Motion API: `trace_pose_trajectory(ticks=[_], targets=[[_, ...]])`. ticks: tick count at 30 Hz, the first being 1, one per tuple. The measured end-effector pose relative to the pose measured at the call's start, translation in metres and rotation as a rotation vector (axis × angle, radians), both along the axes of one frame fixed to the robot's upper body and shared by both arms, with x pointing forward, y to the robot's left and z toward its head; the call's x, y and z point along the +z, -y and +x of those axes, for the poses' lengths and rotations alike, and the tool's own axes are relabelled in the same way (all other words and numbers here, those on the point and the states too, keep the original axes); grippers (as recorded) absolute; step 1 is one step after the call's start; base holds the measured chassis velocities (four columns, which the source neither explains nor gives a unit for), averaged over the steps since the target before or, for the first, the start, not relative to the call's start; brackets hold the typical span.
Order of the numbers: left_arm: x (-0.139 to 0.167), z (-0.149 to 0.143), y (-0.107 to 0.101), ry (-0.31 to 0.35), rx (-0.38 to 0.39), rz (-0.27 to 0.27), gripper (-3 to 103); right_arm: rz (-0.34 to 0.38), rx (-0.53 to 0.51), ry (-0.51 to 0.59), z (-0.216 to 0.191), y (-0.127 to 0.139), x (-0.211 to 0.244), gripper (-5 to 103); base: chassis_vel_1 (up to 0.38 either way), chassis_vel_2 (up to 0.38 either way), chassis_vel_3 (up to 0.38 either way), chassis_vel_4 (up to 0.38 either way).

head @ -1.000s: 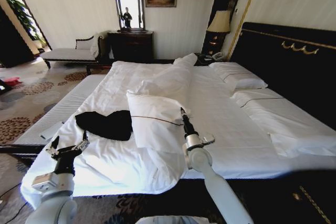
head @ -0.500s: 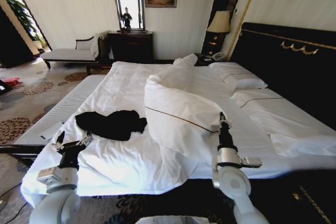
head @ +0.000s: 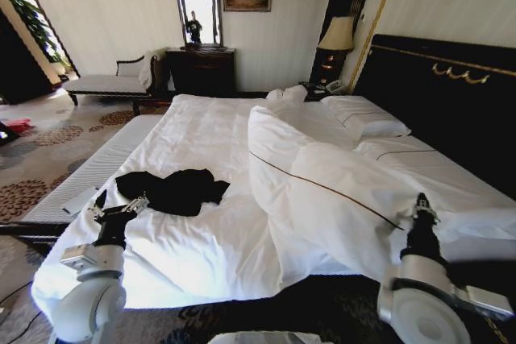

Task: Fold the clothes on the bed.

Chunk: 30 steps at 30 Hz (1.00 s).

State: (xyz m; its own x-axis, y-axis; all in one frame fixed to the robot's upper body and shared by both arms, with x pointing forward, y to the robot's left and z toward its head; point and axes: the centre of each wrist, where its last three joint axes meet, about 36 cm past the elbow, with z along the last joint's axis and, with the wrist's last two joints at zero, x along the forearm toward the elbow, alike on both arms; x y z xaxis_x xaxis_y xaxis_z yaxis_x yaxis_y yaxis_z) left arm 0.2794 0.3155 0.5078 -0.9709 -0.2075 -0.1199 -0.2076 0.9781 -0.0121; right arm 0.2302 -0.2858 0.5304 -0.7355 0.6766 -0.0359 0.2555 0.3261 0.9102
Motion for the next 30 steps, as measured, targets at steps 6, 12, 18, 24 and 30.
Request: trace_pose_trajectory(ticks=[6,12,18,24,30], targets=[[0.0,0.003,-0.001,0.008,-0.005,-0.03,100,0.072,-0.162,-0.14,-0.013,0.015,-0.001,1,0.0,0.0,0.0,0.0],[-0.005,0.005,-0.001,0.003,-0.014,-0.04,100,0.068,-0.286,-0.214,-0.023,0.03,0.0,1,0.0,0.0,0.0,0.0],[-0.009,0.01,-0.005,-0.01,-0.032,-0.037,100,0.102,-0.444,-0.33,-0.034,0.041,0.001,1,0.0,0.0,0.0,0.0],[-0.008,0.01,-0.009,-0.008,-0.037,-0.037,100,0.064,-0.568,-0.396,-0.05,0.05,-0.002,1,0.0,0.0,0.0,0.0],[-0.012,0.012,-0.005,-0.013,-0.055,-0.047,100,0.028,-0.6,-0.45,-0.058,0.052,-0.003,1,0.0,0.0,0.0,0.0]])
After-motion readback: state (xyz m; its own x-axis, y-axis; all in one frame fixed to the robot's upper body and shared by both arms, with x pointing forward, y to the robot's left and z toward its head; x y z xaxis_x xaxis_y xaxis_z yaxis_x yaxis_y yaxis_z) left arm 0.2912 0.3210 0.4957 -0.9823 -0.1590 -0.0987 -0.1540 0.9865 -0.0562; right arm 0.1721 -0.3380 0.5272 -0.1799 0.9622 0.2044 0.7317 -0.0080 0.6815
